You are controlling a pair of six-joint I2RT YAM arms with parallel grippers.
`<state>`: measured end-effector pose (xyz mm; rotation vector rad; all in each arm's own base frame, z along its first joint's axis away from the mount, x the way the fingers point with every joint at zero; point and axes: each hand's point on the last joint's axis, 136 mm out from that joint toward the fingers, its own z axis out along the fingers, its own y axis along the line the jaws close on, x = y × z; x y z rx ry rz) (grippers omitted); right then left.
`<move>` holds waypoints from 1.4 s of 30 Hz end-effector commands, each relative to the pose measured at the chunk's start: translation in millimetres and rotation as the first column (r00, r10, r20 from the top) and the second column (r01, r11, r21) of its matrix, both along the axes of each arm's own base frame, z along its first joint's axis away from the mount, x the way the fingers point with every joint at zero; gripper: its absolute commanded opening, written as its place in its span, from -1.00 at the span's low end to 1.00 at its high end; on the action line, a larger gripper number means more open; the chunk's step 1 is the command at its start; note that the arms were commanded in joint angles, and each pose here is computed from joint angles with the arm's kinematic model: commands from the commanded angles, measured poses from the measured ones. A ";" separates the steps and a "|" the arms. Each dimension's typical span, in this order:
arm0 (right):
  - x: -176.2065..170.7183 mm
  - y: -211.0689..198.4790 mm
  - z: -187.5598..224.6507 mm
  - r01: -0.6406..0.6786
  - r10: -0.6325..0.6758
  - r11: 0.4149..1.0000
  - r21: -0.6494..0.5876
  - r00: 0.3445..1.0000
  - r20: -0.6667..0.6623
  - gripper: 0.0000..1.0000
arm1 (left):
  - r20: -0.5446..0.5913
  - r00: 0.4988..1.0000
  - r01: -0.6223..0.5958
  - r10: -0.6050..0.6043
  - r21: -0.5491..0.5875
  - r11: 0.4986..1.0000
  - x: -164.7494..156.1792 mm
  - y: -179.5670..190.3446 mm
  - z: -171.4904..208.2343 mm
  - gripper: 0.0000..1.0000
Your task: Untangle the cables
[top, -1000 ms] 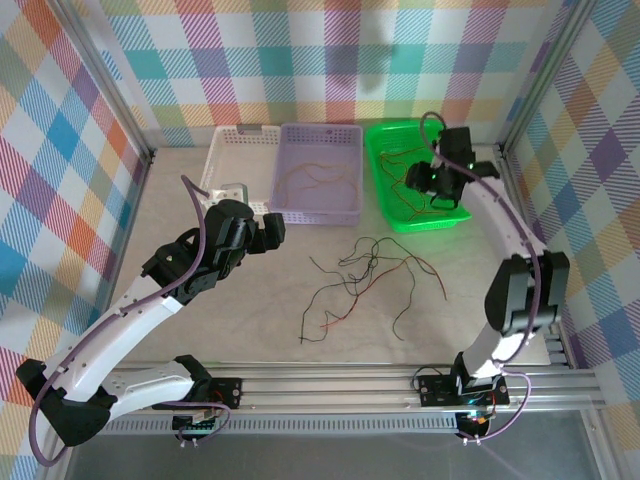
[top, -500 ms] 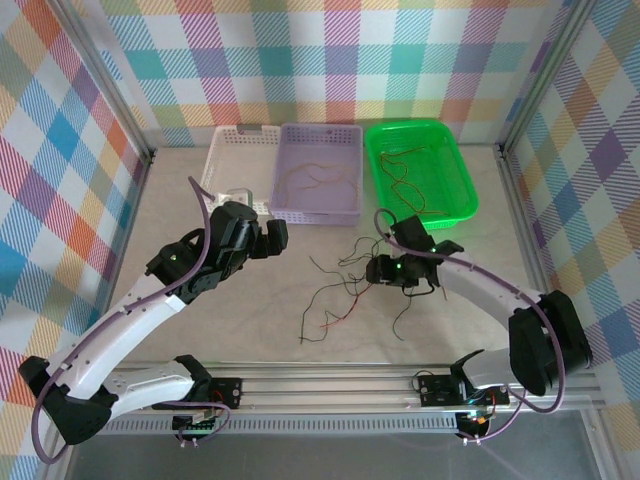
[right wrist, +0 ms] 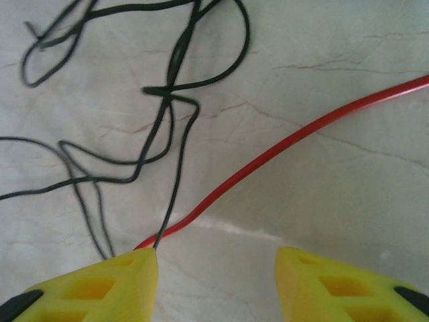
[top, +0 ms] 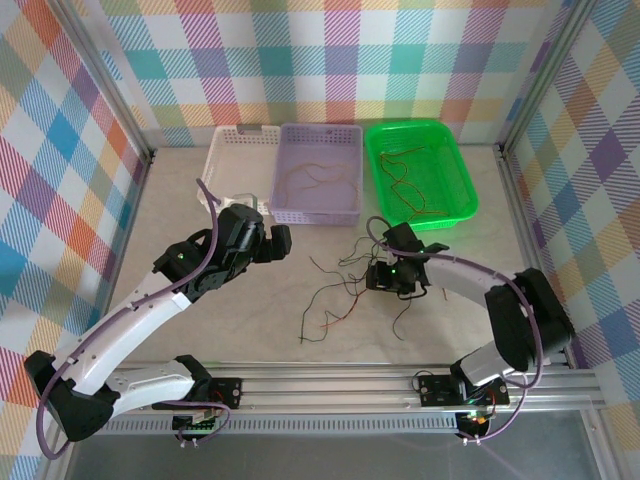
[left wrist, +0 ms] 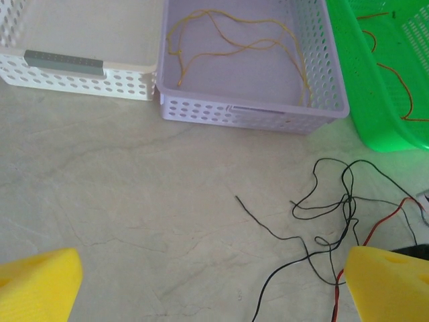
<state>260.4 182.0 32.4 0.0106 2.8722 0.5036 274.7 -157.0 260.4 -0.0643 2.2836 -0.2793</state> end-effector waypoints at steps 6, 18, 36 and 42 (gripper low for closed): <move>25.1 -6.2 -0.4 0.101 -0.101 0.994 -0.038 0.995 0.026 -0.02 | -0.034 0.999 -0.012 0.012 0.011 1.000 -3.5 4.5 -11.1 1.00; 42.5 -13.5 -12.6 0.156 -0.158 0.986 -0.065 0.987 -0.015 -0.08 | -0.046 0.999 -0.002 0.003 0.014 1.000 -2.9 1.9 -15.2 1.00; 76.7 -8.9 -16.0 0.100 -0.103 0.982 -0.161 0.995 -0.013 -0.25 | -0.058 0.998 0.014 -0.014 0.007 1.000 -4.0 -1.8 -18.7 1.00; 84.2 -4.3 -19.2 0.086 -0.091 0.983 -0.164 0.996 -0.021 -0.37 | -0.063 0.998 0.019 -0.019 0.011 1.000 -4.4 -2.1 -20.7 1.00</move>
